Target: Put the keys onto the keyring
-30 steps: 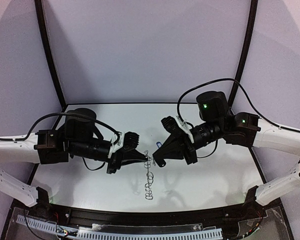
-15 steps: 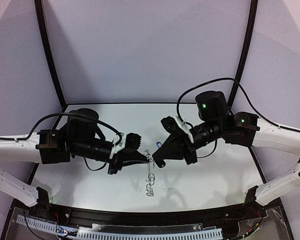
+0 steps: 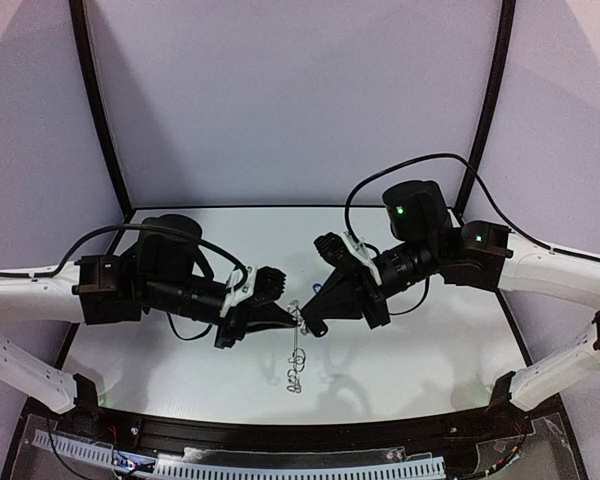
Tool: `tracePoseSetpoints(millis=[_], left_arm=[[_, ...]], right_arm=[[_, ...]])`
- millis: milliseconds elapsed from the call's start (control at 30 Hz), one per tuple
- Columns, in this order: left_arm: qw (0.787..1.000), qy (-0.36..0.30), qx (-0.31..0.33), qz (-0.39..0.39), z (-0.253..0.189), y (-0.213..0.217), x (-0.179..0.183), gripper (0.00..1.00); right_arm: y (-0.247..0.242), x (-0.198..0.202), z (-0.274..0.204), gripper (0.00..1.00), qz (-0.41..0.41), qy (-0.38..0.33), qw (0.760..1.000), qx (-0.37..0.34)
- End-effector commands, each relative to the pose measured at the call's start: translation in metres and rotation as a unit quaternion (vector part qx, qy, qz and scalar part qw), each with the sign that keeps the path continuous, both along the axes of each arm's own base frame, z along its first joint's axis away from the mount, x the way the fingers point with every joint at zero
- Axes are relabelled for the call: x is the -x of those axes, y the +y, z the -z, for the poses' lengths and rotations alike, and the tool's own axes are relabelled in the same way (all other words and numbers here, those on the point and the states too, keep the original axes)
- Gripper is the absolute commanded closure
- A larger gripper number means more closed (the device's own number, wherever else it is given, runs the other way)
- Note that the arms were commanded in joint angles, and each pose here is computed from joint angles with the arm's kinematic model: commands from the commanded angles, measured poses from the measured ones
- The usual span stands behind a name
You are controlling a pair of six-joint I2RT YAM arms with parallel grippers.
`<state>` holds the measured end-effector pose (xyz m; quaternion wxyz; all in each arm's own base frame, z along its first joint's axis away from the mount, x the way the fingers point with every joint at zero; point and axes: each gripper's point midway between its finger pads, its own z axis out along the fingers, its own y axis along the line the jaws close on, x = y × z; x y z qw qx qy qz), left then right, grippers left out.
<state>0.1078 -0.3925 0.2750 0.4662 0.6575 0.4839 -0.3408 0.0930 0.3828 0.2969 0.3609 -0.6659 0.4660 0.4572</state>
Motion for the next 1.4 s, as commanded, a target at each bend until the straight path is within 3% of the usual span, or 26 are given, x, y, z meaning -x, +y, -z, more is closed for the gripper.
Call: tracePoseSetpoints(millis=[0, 700, 933, 1067, 1267, 1367], left_arm=[[1.0, -0.015, 0.018, 0.015, -0.02, -0.005, 0.001, 0.99], [0.993, -0.038, 0.02, 0.11, -0.027, -0.006, 0.027, 0.99], [0.99, -0.035, 0.025, 0.135, -0.03, -0.009, 0.034, 0.99], [0.99, -0.033, 0.017, 0.133, -0.028, -0.009, 0.033, 0.99], [0.989, -0.035, -0.011, 0.143, -0.021, 0.001, 0.038, 0.99], [0.987, -0.033, -0.011, 0.155, -0.021, 0.002, 0.042, 0.99]], right_arm=[[0.011, 0.002, -0.004, 1.0, -0.001, -0.015, 1.0, 0.0], [0.029, -0.039, 0.027, 1.0, 0.082, -0.053, 0.995, 0.036], [0.033, -0.053, 0.026, 1.0, 0.117, -0.08, 0.99, 0.016], [0.028, -0.041, 0.027, 1.0, 0.085, -0.078, 0.993, 0.023], [0.008, -0.01, 0.042, 1.0, -0.007, -0.064, 0.993, 0.096], [0.009, -0.012, 0.048, 1.0, -0.012, -0.074, 0.991, 0.107]])
